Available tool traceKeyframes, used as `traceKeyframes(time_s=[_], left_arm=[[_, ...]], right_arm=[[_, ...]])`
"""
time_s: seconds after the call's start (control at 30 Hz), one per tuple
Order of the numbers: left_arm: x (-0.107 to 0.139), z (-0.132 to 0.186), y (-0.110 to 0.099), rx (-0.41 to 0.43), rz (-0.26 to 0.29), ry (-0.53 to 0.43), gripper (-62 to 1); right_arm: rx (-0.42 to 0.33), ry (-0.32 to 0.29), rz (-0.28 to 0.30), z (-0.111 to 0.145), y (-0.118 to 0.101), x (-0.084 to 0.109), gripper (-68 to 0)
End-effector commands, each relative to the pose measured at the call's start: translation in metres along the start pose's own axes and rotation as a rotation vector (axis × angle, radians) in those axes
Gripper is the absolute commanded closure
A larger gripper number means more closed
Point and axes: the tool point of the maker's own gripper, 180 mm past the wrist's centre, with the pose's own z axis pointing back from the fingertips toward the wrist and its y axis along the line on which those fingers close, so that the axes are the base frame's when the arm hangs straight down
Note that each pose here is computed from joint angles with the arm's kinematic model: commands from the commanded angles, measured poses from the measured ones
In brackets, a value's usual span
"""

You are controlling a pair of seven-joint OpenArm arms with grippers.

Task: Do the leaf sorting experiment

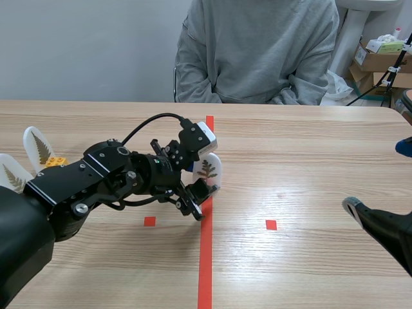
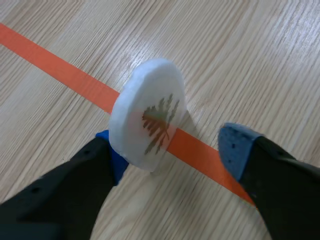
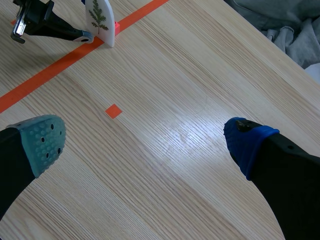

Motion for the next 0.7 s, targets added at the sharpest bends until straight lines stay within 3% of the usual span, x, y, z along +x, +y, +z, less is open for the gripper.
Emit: traceKeyframes(time_s=[0.0, 0.27, 0.5, 0.67], left_arm=[[0.0225, -0.0005, 0.0080, 0.012, -0.008, -0.061, -33.0], [0.0292, -0.0008, 0.0064, 0.007, 0.001, -0.094, -13.2], [0.0291, -0.0008, 0.0063, 0.006, 0.001, -0.093, -4.0], [0.0316, -0.0004, 0.0070, 0.008, 0.002, -0.098, -4.0]], right_arm=[[-0.013, -0.022, 0.007, 0.0001, -0.0039, 0.0068, -67.9], [-0.013, -0.022, 0.008, 0.0001, -0.0039, 0.0068, -67.9], [-0.013, -0.022, 0.008, 0.0001, -0.0039, 0.0068, -67.9], [-0.013, -0.022, 0.008, 0.0001, -0.0039, 0.0068, -67.9]])
